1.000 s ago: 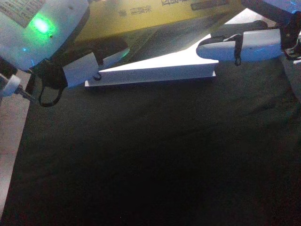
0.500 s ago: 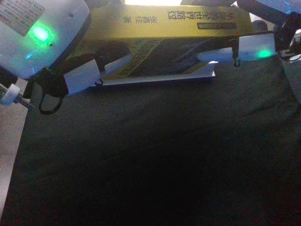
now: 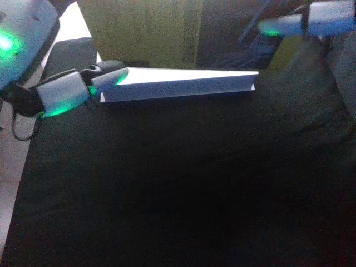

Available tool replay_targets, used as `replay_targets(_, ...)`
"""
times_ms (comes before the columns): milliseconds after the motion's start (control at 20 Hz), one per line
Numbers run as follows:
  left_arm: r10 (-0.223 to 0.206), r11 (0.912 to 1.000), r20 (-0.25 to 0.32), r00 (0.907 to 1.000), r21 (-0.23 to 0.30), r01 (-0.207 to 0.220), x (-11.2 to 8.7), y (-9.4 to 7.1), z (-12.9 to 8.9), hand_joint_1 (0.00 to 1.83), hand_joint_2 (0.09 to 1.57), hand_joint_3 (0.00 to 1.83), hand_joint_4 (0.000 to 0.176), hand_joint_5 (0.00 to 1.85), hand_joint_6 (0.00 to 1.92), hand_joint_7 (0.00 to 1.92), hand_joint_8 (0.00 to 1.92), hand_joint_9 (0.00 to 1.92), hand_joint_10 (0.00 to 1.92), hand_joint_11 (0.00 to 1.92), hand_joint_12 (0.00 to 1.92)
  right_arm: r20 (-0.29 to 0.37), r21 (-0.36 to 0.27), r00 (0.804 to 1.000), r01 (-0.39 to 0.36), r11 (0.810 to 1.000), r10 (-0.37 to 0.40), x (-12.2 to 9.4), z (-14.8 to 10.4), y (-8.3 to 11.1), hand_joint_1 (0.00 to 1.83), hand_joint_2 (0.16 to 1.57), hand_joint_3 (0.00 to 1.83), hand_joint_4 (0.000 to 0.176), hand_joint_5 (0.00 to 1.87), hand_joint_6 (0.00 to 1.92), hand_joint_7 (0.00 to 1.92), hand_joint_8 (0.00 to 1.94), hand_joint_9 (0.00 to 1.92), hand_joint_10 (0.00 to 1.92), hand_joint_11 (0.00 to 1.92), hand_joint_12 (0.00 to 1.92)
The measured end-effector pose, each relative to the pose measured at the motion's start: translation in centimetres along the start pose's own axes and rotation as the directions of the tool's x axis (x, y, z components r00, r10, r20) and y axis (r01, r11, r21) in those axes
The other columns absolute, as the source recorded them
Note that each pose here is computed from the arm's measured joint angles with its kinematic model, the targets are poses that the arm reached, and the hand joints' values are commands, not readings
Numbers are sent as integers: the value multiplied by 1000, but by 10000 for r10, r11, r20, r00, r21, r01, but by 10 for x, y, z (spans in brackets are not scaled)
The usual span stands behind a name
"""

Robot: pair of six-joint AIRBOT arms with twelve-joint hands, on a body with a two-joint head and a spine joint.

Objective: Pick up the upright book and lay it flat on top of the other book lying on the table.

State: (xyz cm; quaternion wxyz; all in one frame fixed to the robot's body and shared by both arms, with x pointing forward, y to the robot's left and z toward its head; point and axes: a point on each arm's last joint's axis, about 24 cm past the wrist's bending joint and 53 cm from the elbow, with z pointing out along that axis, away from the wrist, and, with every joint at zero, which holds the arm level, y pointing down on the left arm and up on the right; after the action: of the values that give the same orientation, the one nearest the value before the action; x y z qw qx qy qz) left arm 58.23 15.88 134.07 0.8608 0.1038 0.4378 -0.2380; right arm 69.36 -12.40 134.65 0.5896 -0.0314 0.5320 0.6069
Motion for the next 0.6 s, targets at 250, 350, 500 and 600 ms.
replay_targets(250,-24,9996,-738,9973,-281,3,20,4,-22,446,927,0,176,0,0,0,0,0,0,0,0,247,74,9972,709,9975,-711,-18,7,7,1021,1360,0,0,558,1608,1190,1941,1306,1921,1408,1921)
replay_targets(350,-48,9992,-1082,9941,-406,5,29,6,-32,532,964,0,174,0,0,0,0,0,0,0,0,671,112,9918,1079,9941,-1084,-33,12,13,1075,1307,0,0,649,1484,1189,1941,1313,1921,1393,1921)
replay_targets(500,-229,9983,-1244,9920,-561,160,34,9,-39,566,1022,19,150,0,0,0,0,0,0,0,0,520,416,9868,1512,9876,-1532,-34,14,7,1279,1289,11,0,538,1346,815,1651,812,1793,970,1921)
replay_targets(600,-525,9976,-1343,9895,-527,457,41,5,-40,519,1012,9,173,0,0,0,0,0,0,0,0,433,705,9750,2148,9741,-2181,-35,15,2,1339,1254,0,0,516,1400,841,1381,734,1560,670,1807)
